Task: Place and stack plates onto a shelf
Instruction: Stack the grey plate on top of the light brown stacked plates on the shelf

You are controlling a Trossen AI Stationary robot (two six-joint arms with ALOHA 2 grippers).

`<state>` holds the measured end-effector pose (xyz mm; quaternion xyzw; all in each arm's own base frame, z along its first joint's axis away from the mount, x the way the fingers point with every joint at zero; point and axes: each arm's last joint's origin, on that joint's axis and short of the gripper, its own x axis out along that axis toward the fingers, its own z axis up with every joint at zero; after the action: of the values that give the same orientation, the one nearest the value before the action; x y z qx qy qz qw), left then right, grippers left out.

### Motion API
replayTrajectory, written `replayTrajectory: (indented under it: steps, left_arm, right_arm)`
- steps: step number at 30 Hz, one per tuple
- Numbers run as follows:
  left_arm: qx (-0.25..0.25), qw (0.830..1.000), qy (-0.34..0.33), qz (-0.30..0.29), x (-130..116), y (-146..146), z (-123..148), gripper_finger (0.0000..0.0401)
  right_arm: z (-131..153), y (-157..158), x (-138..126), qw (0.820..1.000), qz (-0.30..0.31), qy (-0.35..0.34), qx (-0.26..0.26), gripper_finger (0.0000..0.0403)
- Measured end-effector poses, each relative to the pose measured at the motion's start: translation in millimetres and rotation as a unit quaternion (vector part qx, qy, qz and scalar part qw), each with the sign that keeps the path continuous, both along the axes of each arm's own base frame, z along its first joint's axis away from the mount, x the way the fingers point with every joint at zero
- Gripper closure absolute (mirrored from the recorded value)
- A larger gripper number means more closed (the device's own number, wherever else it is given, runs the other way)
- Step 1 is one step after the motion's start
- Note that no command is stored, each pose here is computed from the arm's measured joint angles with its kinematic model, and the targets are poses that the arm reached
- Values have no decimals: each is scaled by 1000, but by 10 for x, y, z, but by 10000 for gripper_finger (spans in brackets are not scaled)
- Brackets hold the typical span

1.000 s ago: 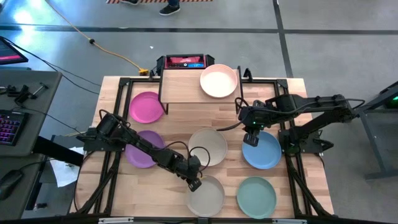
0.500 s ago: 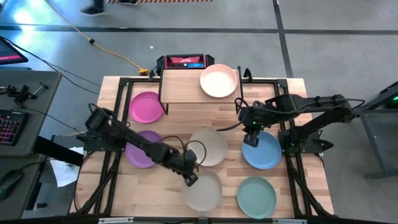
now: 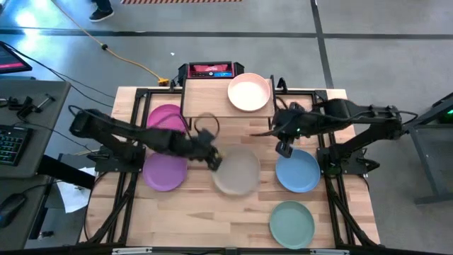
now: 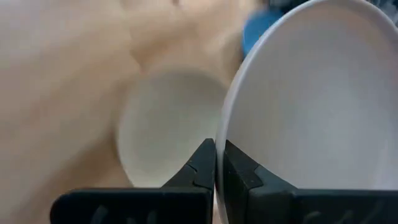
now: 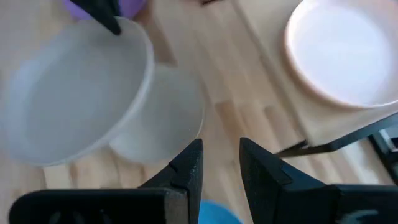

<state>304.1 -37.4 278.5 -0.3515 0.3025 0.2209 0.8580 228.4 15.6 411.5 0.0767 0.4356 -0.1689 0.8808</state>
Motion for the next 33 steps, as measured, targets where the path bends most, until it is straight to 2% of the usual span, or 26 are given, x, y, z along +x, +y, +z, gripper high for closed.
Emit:
replayTrajectory:
  steps: [6, 14, 18, 25, 30, 33]
  left_arm:
    - [53, 996, -44, 48, -79, 475, 233, 400]
    - [124, 987, -51, 92, -147, 1044, 324, 401]
    - [161, 981, -47, 103, -191, 1272, 349, 401]
    - [222, 968, -43, 111, -260, 1548, 406, 401]
    - [264, 957, -42, 110, -294, 1677, 450, 401]
    - [287, 951, -43, 107, -305, 1726, 477, 401]
  right_arm:
    - [145, -169, 31, 997, -47, -50, -37, 318]
    - [242, -478, 97, 989, -72, -91, -92, 317]
    - [271, -634, 135, 984, -83, -104, -116, 305]
    - [247, -914, 299, 975, -123, -128, -134, 271]
    - [135, -1068, 521, 975, -105, -113, -162, 268]
    - [51, -1137, 645, 972, -117, -103, -178, 271]
